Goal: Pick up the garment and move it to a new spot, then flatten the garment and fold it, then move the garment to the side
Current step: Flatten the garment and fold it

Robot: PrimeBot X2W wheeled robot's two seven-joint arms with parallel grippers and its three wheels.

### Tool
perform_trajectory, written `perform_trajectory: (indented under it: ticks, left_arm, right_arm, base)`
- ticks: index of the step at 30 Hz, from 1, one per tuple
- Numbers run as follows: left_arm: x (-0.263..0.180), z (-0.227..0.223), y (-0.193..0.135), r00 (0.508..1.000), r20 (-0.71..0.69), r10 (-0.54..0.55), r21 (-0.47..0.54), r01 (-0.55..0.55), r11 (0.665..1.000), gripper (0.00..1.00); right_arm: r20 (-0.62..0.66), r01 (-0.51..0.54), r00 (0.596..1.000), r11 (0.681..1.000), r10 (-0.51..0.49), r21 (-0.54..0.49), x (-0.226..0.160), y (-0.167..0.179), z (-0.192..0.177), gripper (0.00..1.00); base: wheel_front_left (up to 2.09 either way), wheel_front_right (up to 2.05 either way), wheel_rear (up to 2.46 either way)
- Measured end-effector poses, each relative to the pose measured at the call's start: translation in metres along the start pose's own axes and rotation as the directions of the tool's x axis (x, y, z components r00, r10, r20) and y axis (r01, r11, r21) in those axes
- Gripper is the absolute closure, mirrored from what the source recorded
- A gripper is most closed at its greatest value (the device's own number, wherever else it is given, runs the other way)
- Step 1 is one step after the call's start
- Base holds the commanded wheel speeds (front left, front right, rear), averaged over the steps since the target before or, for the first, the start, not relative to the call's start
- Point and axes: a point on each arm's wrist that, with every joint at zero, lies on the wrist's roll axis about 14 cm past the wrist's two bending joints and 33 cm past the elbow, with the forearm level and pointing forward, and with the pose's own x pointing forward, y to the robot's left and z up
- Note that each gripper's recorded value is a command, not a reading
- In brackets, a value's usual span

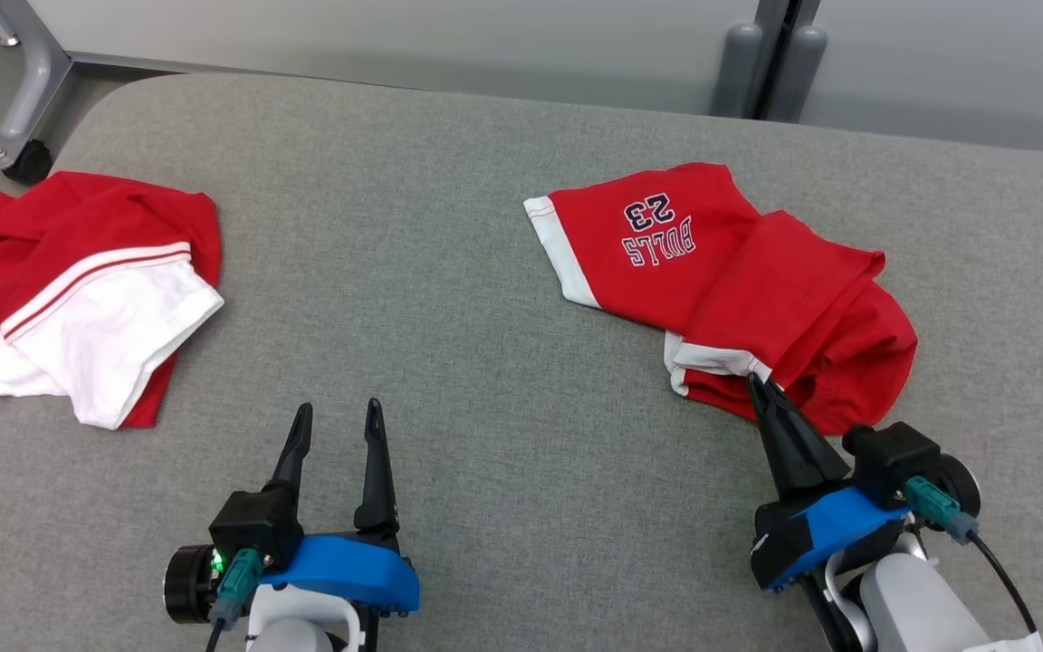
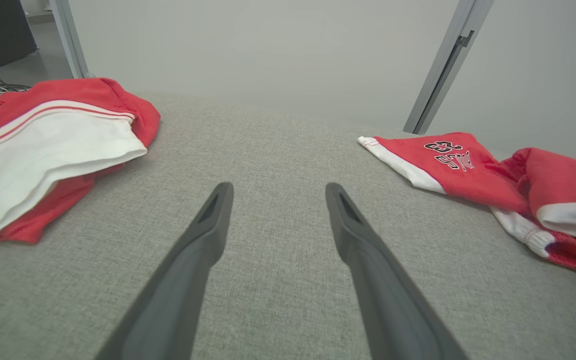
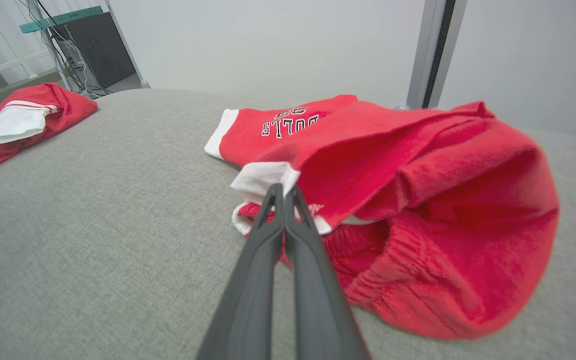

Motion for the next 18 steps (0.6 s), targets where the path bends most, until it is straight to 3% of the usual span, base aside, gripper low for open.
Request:
perform_trajectory:
  ticks: [5,8,14,18]
  left_arm:
    - [-0.006,0.007,-0.002,1.0,0.02,-0.01,-0.01,0.01,1.0,0.0]
    - [-0.015,0.01,-0.002,0.999,0.032,-0.014,-0.022,0.015,1.0,0.0]
    - [-0.04,0.016,0.011,0.998,0.063,0.022,-0.05,-0.019,0.999,0.0]
    - [-0.053,0.013,0.023,0.996,0.062,0.059,-0.06,-0.055,0.997,0.0]
  right_arm:
    - [0.147,-0.046,0.988,0.999,0.05,-0.03,0.008,0.013,0.054,1.0]
    - [0.276,-0.115,0.951,0.988,0.139,-0.104,0.018,0.036,0.11,1.0]
    - [0.521,-0.209,0.801,0.954,0.294,-0.216,0.023,0.092,0.231,1.0]
    - [0.642,-0.231,0.691,0.944,0.331,-0.237,0.008,0.117,0.293,1.0]
  base:
    - [0.0,0.0,0.0]
    - [0.0,0.0,0.0]
    - [0.0,0.0,0.0]
    - [0.0,0.0,0.0]
